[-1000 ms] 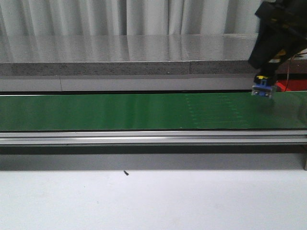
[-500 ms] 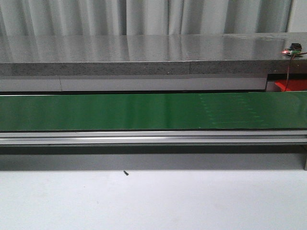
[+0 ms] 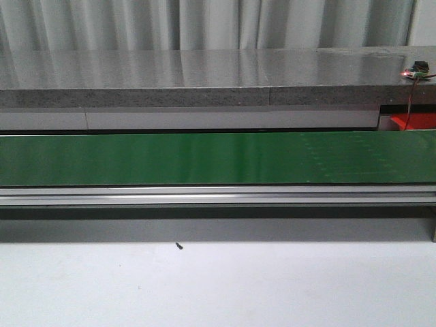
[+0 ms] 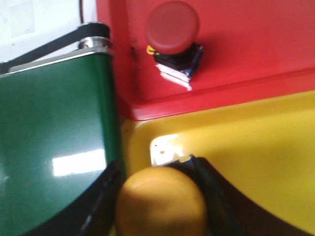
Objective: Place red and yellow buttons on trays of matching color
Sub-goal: 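Lower the yellow button into the yellow tray and release it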
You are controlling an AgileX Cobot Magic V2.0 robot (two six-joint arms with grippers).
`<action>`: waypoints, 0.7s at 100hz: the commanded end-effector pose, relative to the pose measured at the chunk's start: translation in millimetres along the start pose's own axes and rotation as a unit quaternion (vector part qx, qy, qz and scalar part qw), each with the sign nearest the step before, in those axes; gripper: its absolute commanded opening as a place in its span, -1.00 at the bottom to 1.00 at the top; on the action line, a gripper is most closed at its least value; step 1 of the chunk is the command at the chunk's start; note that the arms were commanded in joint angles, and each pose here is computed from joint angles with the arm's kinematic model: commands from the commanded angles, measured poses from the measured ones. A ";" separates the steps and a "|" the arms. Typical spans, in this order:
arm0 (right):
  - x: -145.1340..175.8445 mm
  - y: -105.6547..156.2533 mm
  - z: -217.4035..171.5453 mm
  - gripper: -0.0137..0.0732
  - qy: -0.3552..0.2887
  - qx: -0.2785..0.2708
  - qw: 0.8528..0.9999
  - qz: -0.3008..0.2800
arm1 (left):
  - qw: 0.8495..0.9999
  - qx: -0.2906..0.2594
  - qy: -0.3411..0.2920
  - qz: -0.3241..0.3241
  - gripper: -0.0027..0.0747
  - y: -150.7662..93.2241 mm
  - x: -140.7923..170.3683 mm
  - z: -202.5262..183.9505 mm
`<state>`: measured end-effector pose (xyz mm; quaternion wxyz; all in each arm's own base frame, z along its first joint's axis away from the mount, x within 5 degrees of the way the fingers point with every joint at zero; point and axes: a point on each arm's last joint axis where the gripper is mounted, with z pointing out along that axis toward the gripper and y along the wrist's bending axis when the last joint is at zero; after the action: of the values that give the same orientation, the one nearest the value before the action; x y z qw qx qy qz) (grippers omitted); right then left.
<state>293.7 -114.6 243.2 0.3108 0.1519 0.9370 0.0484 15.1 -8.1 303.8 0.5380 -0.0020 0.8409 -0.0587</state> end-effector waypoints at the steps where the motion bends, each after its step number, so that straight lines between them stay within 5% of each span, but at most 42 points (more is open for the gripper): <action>1: -8.0 -6.2 -15.0 -0.21 -0.065 0.025 0.997 0.014 | 0.999 0.009 -0.041 -0.002 -0.98 -1.7 -12.5 -3.0; 46: 12.5 -17.7 28.2 -0.19 -0.027 0.025 0.996 0.075 | 0.999 0.009 -0.041 -0.002 -0.98 -1.7 -12.5 -3.0; 70: 13.1 -18.3 29.0 0.65 -0.024 0.028 0.997 0.064 | 0.999 0.009 -0.041 -0.002 -0.98 -1.7 -12.5 -3.0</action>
<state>294.3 -123.8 189.9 0.2849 0.2220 0.9310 0.0537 15.1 -8.1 303.8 0.5380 -0.0020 0.8409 -0.0587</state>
